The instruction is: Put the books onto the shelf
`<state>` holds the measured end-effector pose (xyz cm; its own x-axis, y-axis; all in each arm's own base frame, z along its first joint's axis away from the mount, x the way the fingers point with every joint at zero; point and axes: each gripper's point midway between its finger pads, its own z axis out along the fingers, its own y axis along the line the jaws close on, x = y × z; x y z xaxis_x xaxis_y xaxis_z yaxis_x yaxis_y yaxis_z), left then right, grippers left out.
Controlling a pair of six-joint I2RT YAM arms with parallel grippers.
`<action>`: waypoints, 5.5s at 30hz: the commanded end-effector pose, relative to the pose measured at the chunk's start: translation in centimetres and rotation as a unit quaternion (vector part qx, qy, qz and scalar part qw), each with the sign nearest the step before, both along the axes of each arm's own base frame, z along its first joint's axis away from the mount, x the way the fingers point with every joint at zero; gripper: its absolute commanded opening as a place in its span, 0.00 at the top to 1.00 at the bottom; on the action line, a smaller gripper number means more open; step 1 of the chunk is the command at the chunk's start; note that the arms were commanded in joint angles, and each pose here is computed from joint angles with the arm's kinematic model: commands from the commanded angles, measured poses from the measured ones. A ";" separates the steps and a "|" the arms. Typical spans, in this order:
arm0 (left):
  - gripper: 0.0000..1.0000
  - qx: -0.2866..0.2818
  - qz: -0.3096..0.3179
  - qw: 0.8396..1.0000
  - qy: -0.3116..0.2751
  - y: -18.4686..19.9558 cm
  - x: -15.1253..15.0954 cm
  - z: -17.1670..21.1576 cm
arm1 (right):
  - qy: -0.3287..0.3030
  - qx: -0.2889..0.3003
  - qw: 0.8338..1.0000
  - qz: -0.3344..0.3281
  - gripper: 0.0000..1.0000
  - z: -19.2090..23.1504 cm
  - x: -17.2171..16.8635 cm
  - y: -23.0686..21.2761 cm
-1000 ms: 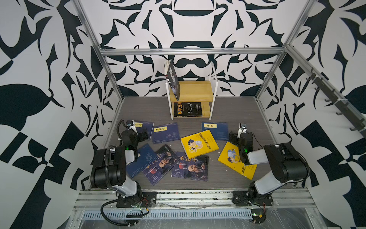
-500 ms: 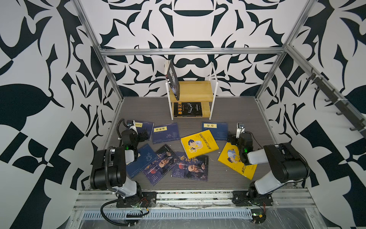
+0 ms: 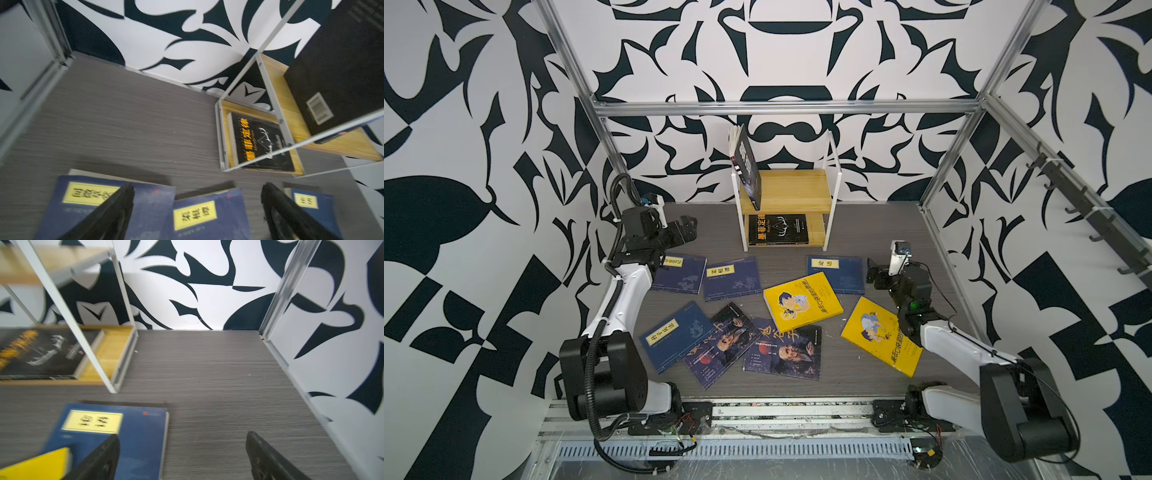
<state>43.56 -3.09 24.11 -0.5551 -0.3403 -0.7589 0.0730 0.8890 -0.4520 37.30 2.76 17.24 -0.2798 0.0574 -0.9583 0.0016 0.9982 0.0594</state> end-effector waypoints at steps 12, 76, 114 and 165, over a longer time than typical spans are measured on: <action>0.00 -0.224 -0.062 0.946 0.227 -9.6 -8.3 -10.0 | 0.195 0.159 0.962 0.104 0.17 -2.8 -4.5 9.6; 0.63 -0.237 -0.188 0.888 0.347 -23.0 -11.1 -14.1 | 0.380 0.211 0.885 0.167 0.34 -13.6 -7.5 20.5; 1.00 -0.238 -0.203 0.887 0.340 -23.2 -11.1 -11.7 | 0.099 -0.005 0.985 0.142 0.25 -1.2 -11.3 10.0; 1.00 -0.239 -0.218 0.891 0.319 -22.9 -11.5 -10.1 | -0.045 -0.387 0.834 0.390 0.35 -5.2 -8.2 25.7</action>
